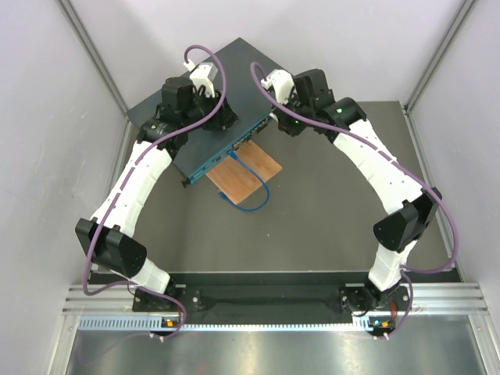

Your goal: Insert the plug into the switch port

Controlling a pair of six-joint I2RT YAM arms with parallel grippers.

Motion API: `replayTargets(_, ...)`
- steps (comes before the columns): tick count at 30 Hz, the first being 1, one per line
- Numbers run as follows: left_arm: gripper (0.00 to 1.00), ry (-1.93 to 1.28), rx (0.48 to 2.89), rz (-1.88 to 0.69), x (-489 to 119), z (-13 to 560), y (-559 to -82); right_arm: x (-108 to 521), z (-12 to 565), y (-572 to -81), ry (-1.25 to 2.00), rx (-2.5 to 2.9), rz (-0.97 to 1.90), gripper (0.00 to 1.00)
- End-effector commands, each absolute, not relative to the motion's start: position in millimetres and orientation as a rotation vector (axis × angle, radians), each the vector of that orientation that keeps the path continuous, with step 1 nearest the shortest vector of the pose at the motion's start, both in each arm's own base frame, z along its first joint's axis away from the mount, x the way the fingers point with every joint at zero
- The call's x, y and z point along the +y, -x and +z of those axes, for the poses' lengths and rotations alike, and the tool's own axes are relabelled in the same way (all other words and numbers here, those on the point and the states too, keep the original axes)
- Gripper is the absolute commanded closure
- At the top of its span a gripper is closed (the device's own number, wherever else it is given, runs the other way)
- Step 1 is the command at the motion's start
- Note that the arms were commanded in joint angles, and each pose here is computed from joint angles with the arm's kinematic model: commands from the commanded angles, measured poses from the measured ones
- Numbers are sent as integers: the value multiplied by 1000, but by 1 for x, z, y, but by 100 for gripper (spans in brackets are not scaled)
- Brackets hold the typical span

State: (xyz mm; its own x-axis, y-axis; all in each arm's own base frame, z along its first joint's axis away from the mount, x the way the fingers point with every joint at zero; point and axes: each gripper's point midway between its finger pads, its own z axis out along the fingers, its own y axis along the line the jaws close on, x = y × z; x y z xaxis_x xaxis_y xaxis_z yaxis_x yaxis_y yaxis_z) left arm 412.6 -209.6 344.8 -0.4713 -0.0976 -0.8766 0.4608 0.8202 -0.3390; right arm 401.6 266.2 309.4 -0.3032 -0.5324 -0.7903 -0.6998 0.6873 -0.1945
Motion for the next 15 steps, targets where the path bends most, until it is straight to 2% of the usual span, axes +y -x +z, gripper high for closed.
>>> replayTargets(1, 55, -271, 1922, -686, -209, 353, -415, 277, 332, -413, 915, 1910, 260, 100)
replayTargets(15, 54, -270, 1925, -702, -211, 352, -416, 272, 323, -404, 934, 1927, 264, 100)
